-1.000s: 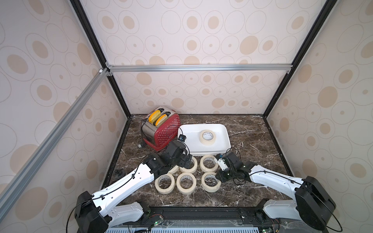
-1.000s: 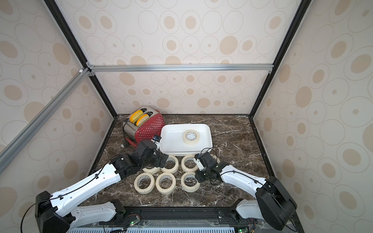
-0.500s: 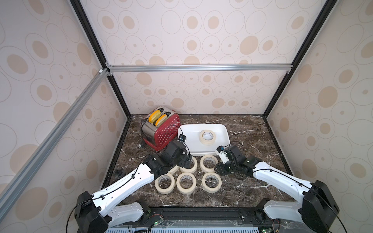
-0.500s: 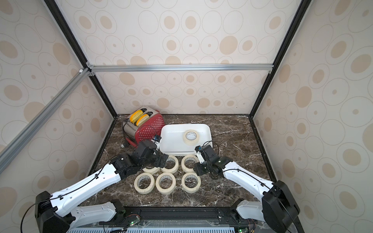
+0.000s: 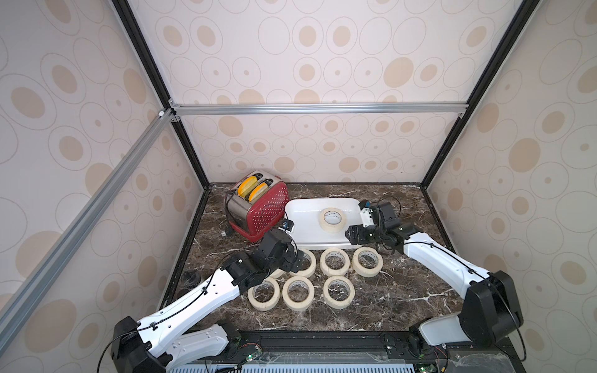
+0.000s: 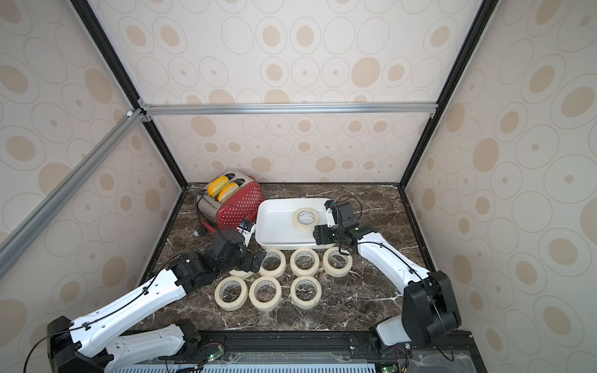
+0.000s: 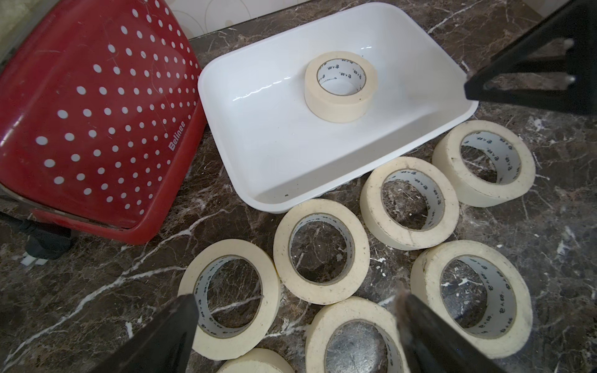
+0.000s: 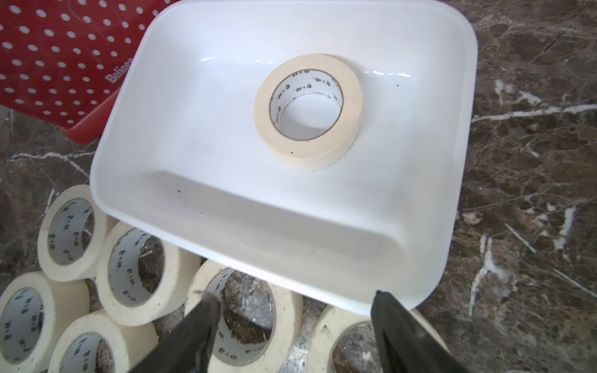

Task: Take out the art tape in the storage box
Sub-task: Place the art tape at the center of the board, then pick up the art tape from the storage box.

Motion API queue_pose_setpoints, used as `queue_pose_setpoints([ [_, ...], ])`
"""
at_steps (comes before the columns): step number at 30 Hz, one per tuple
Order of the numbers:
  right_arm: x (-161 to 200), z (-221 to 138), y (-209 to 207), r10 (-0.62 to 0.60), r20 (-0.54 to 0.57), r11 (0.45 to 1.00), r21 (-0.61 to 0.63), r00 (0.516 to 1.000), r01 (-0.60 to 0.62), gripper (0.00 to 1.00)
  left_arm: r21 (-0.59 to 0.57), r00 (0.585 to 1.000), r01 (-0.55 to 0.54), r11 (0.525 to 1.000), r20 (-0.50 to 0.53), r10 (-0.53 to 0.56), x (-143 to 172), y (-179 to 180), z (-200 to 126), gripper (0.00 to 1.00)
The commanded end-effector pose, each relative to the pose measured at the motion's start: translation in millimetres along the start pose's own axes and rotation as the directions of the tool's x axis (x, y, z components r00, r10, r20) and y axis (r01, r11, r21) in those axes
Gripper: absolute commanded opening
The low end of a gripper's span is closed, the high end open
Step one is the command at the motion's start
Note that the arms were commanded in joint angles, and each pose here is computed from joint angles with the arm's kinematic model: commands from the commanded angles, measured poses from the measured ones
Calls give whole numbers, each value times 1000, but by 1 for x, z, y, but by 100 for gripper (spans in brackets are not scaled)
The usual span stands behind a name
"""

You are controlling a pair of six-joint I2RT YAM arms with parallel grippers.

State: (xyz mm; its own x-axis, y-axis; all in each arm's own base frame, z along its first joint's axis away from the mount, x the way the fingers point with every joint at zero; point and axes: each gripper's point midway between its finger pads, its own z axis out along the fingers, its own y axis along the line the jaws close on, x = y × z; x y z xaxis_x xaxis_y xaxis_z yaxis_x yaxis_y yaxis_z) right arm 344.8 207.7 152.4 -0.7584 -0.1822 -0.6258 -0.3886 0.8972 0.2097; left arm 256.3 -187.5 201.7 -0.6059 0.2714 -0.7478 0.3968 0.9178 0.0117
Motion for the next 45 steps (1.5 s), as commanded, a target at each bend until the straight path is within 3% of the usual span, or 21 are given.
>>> queue_pose_setpoints([
  [1, -22, 14, -21, 13, 21, 997, 77, 1000, -15, 78, 17, 999, 29, 999, 15, -29, -1, 0, -3, 99],
  [8, -42, 64, -55, 29, -32, 986, 165, 999, -23, 78, 28, 999, 34, 999, 2, -34, 6, -1, -2, 99],
  [21, -58, 129, -50, 74, -115, 995, 74, 991, -66, 71, 16, 999, 48, 999, 3, -48, 16, 4, -6, 99],
  [34, -46, 156, -42, 110, -182, 994, 8, 977, -111, 49, 3, 999, 43, 999, -2, -43, 21, 8, -6, 99],
  [45, -39, 161, -39, 114, -201, 993, -9, 973, -118, 24, -14, 999, 35, 999, -6, -35, 25, 12, -7, 99],
])
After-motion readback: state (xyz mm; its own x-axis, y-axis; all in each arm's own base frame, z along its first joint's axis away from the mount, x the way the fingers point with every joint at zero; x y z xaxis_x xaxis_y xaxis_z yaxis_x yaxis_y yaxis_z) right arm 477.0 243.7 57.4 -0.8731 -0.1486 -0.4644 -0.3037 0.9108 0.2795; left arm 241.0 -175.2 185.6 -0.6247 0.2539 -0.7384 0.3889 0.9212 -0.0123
